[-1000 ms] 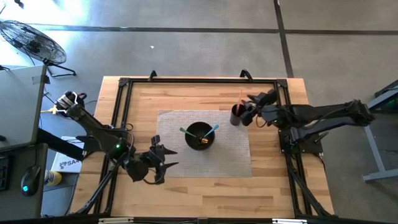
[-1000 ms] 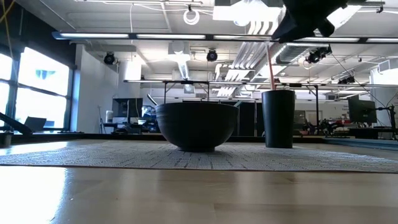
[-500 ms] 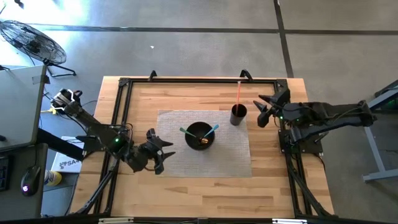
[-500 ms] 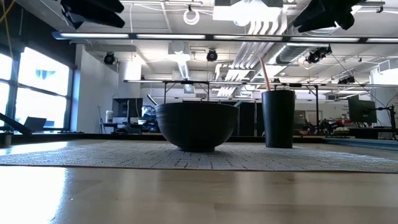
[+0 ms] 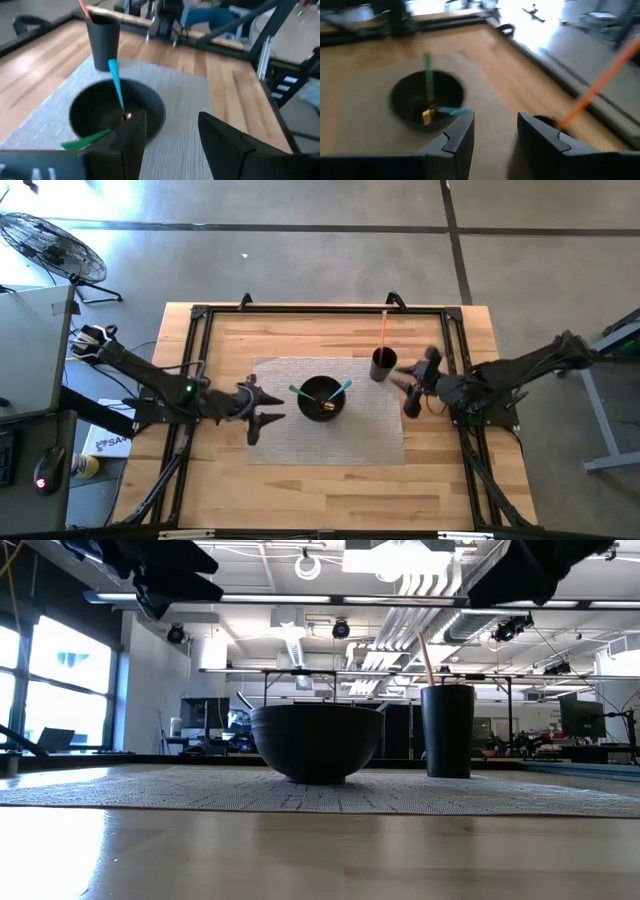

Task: Pick & Place Utensil
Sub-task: Return to Home Position

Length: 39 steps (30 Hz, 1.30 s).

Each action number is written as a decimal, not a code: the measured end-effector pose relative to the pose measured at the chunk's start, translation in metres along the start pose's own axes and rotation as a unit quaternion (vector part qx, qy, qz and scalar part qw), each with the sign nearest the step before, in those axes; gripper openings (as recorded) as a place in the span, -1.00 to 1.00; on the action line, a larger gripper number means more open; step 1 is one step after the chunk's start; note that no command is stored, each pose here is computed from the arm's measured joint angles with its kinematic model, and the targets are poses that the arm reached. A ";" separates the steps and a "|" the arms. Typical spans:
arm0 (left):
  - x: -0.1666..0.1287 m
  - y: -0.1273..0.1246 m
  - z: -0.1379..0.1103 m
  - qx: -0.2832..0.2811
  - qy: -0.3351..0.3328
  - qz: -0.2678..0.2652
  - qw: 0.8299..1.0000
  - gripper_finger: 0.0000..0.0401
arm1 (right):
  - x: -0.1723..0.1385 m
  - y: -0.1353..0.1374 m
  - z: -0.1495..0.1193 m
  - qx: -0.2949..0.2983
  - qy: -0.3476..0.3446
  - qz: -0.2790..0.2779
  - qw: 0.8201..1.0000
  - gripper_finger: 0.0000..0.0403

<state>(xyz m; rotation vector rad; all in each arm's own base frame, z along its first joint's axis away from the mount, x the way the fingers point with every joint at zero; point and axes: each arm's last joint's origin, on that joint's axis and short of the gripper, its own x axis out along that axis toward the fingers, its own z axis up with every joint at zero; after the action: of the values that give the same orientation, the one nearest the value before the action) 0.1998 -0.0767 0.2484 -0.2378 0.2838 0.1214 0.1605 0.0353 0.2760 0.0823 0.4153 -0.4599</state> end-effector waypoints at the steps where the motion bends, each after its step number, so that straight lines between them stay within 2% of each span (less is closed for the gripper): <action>1: -0.002 0.004 0.002 0.000 -0.009 -0.002 1.000 -0.12 | 0.003 0.003 -0.006 -0.003 0.001 0.019 1.000 -0.32; 6: -0.018 0.019 0.009 0.007 -0.048 0.002 0.999 -0.12 | 0.008 0.009 -0.023 -0.020 -0.018 0.116 0.993 -0.45; 10: -0.033 0.034 0.005 0.001 -0.076 0.010 0.997 -0.12 | 0.008 0.009 -0.030 -0.042 -0.046 0.198 0.978 -0.57; 13: -0.042 0.044 -0.003 -0.005 -0.088 0.015 0.996 -0.12 | 0.008 0.004 -0.035 -0.046 -0.062 0.229 0.970 -0.68; 21: -0.062 0.061 -0.023 -0.008 -0.124 0.013 0.992 -0.12 | -0.007 -0.017 -0.024 -0.060 -0.126 0.260 0.955 -0.98; 32: -0.071 0.074 -0.047 -0.015 -0.147 -0.001 0.989 -0.12 | -0.036 -0.045 -0.020 -0.052 -0.200 0.265 0.942 -0.99; 39: -0.070 0.074 -0.051 -0.012 -0.143 -0.019 0.989 -0.12 | -0.027 -0.047 -0.050 -0.036 -0.205 0.275 0.939 -0.99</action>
<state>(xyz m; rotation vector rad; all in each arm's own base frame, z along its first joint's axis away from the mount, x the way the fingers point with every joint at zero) 0.1082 -0.0241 0.2058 -0.2465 -0.0081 0.1205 0.0994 0.0130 0.2419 0.0273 -0.0130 0.0976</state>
